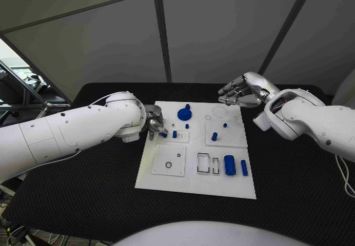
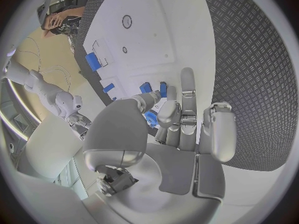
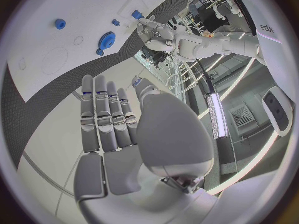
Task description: Assemble the parts on the task board
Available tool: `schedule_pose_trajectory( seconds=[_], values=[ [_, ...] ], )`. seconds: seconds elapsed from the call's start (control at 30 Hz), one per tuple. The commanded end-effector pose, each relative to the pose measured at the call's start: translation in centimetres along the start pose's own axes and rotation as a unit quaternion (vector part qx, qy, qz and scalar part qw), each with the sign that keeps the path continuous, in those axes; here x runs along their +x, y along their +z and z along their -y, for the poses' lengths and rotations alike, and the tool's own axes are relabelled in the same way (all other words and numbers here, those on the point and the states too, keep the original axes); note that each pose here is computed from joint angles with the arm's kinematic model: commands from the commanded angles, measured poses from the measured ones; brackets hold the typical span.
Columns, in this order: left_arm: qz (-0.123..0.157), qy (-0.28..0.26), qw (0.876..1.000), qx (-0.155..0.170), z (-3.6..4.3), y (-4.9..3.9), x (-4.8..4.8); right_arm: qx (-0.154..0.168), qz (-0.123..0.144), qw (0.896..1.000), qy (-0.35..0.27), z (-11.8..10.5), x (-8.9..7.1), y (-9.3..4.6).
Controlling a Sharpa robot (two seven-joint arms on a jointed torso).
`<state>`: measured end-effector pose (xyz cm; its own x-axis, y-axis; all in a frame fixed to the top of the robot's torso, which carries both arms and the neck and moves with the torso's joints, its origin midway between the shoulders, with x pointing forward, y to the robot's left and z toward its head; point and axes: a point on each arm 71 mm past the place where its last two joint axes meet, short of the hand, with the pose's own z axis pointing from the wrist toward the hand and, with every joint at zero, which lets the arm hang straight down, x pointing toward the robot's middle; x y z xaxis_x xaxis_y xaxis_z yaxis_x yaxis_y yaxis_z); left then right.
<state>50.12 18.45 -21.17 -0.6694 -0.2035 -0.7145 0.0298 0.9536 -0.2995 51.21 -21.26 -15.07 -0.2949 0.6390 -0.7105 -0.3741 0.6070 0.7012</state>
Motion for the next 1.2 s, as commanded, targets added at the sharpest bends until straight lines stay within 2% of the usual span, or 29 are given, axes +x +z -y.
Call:
schedule_pose_trajectory(
  seconds=[0.03,0.37,0.7,1.2],
  values=[
    [-0.012,0.02,1.0,-0.005,-0.02,0.03,0.23,-0.005,-0.004,1.0,0.0,-0.18,0.01,0.05],
    [-0.007,0.025,1.0,-0.005,0.01,0.03,0.18,-0.005,-0.004,1.0,0.0,-0.18,0.02,0.06],
    [-0.007,0.024,1.0,-0.003,0.37,0.2,0.21,-0.005,-0.004,1.0,0.0,-0.2,0.03,0.06],
    [-0.008,0.023,1.0,-0.014,0.22,0.64,0.27,-0.004,-0.003,1.0,0.0,-0.17,0.06,0.16]
  ],
)
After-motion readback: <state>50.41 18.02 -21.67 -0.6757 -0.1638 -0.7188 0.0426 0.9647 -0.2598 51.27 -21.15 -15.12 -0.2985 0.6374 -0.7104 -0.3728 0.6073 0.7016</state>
